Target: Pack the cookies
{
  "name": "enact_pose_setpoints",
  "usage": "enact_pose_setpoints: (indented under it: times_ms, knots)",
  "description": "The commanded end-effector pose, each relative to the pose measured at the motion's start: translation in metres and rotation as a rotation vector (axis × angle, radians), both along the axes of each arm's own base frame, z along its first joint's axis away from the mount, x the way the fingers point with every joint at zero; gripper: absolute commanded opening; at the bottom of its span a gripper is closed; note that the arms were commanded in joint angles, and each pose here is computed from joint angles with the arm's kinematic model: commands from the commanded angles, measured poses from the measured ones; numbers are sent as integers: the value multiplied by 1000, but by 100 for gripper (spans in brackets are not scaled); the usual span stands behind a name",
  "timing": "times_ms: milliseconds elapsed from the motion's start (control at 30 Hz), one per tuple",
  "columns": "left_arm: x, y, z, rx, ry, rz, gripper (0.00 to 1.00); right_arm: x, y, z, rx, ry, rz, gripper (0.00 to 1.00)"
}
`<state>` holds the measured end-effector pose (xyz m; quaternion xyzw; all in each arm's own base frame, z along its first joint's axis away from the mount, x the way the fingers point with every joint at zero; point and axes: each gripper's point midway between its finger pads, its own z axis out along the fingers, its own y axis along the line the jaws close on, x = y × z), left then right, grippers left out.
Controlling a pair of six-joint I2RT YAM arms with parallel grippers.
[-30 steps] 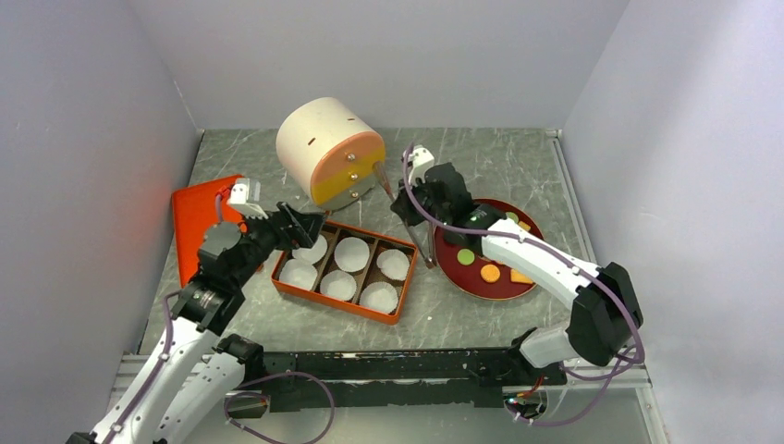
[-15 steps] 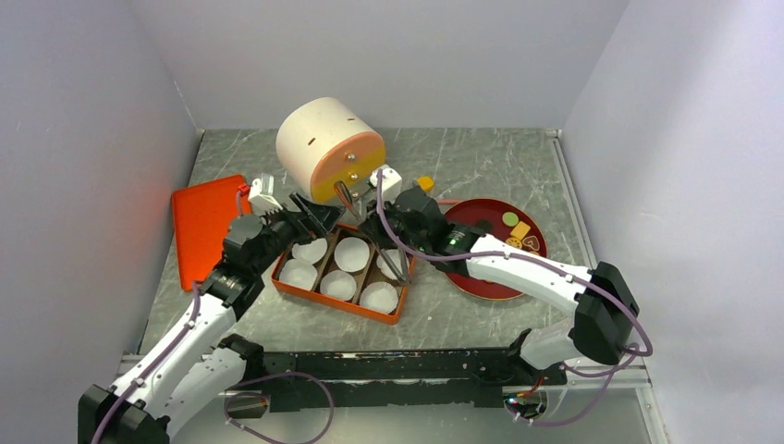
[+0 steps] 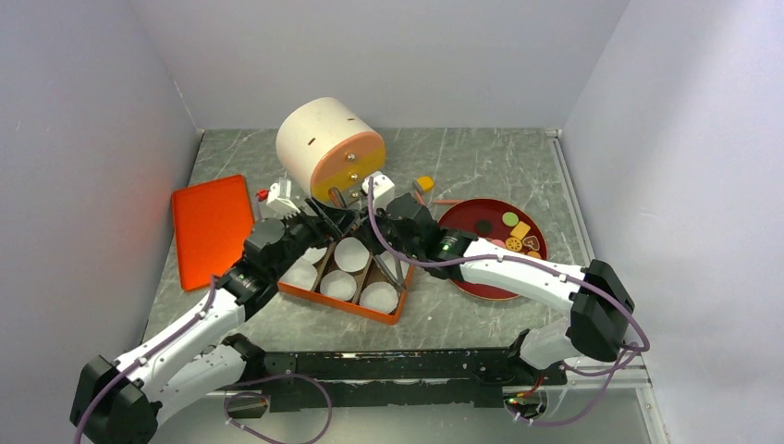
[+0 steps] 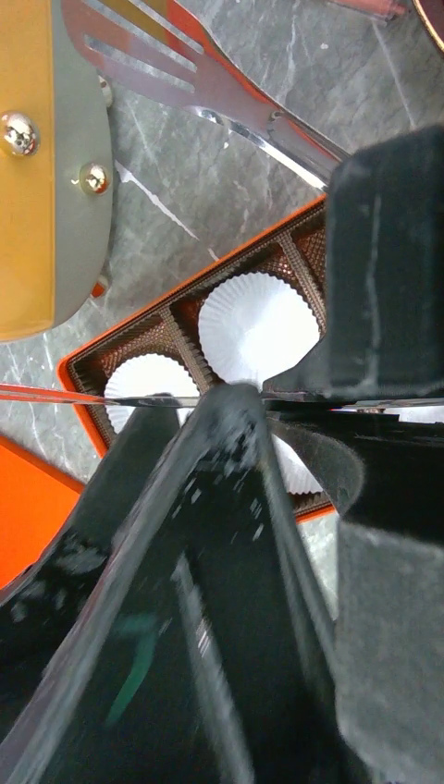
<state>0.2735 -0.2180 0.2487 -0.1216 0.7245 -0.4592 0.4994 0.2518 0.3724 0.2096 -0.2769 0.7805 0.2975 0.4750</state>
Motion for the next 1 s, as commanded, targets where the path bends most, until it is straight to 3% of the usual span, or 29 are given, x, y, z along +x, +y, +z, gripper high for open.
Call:
enact_pose_setpoints:
  times_ms: [0,500,733,833,967]
  knots:
    - [7,-4,1,-30,0,56,75,3,14,35,119,-40,2,0]
    - [1,-25,-22,-73,65,37,51,1,15,38,172,-33,-7,0]
    - [1,-28,-22,-105,86,32,33,1,12,34,165,-35,-12,0]
    - [0,-26,-17,-130,89,42,22,-2,11,36,180,-42,-6,5]
    - [0,-21,-11,-167,95,63,15,-4,7,41,192,-50,-6,13]
